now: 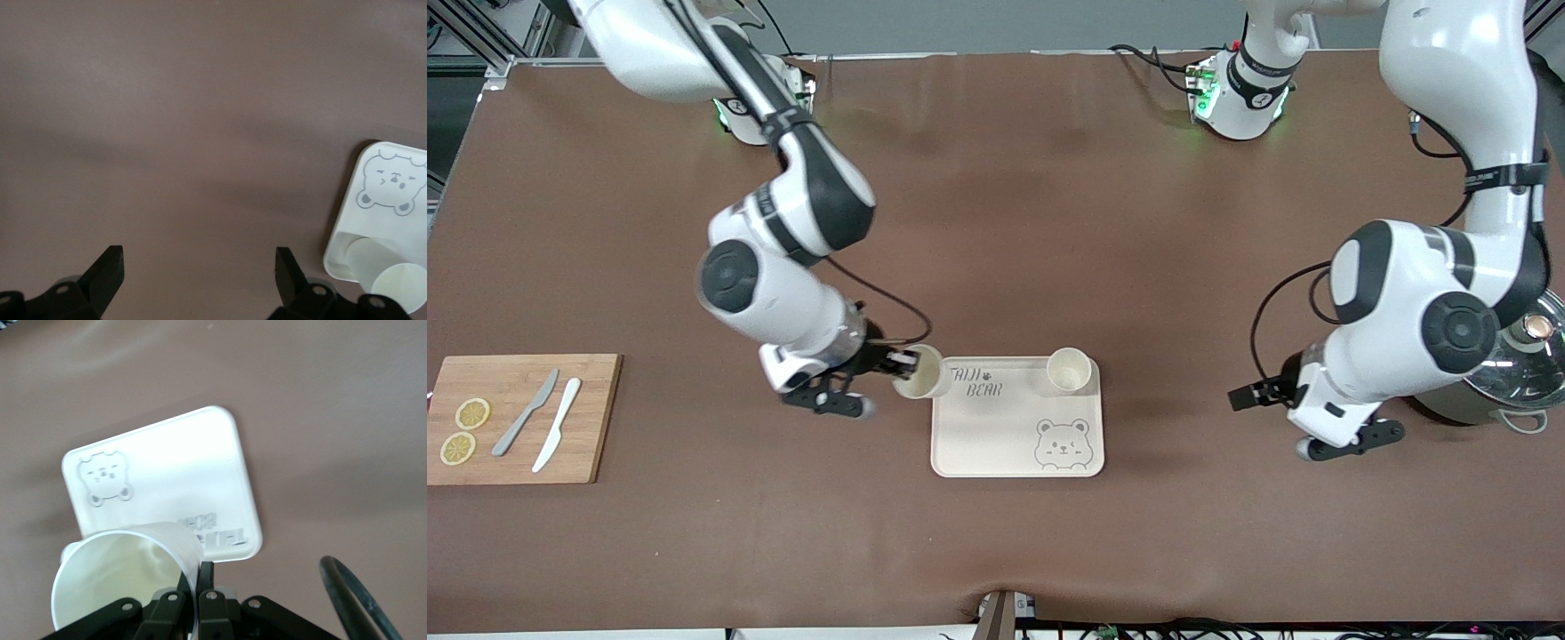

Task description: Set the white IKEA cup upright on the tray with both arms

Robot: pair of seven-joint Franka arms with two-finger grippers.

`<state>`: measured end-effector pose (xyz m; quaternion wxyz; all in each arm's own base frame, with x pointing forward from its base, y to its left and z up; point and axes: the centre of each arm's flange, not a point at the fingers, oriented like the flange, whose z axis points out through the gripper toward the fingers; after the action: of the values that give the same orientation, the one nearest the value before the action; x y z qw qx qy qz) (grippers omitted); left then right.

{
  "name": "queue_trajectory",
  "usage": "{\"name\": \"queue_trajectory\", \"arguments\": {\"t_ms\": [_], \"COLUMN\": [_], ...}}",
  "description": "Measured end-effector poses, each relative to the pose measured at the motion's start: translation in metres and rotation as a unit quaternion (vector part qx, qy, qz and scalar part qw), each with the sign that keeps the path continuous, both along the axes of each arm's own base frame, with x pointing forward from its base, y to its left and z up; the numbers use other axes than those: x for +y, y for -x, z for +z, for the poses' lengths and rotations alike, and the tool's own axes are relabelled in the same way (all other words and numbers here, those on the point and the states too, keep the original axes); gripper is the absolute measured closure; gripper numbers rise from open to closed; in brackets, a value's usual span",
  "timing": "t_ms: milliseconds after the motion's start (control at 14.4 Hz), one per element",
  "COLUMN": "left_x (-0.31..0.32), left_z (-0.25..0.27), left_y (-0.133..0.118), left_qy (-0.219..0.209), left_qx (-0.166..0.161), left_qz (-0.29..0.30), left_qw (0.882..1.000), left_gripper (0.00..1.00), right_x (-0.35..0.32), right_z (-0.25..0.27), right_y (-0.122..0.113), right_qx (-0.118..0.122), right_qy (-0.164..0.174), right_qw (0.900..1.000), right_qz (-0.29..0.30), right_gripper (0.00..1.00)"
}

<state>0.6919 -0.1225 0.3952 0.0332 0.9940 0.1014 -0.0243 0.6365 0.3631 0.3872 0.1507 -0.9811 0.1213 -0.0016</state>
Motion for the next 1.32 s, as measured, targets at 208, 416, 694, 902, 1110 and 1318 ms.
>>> {"name": "queue_trajectory", "arguments": {"t_ms": [208, 416, 694, 902, 1110, 1318], "left_x": [0.042, 0.066, 0.091, 0.104, 0.092, 0.070], "left_z": [0.005, 0.012, 0.021, 0.061, 0.109, 0.149], "left_y": [-0.007, -0.010, -0.011, -0.006, 0.015, 0.037], "left_qy": [0.003, 0.004, 0.009, 0.008, -0.005, -0.017], "left_qx": [-0.006, -0.013, -0.021, -0.048, -0.049, -0.047], "left_qz": [-0.015, -0.026, -0.038, -0.059, -0.085, -0.107], "left_qw": [1.000, 1.000, 0.999, 0.997, 0.995, 0.993], "left_gripper": [0.00, 0.00, 0.00, 0.00, 0.00, 0.00], "right_x": [0.044, 0.070, 0.078, 0.086, 0.097, 0.100], "right_z": [-0.030, -0.061, -0.083, -0.111, -0.133, -0.145], "right_y": [0.008, 0.013, 0.010, 0.013, 0.019, 0.022], "right_qx": [-0.034, -0.053, -0.073, -0.086, -0.089, -0.091], "right_qy": [0.047, 0.082, 0.089, 0.103, 0.107, 0.108], "right_qw": [0.998, 0.995, 0.993, 0.991, 0.990, 0.990], "right_qz": [-0.005, -0.012, -0.007, -0.003, -0.003, -0.005], "right_gripper": [0.95, 0.95, 0.95, 0.95, 0.95, 0.95]}}
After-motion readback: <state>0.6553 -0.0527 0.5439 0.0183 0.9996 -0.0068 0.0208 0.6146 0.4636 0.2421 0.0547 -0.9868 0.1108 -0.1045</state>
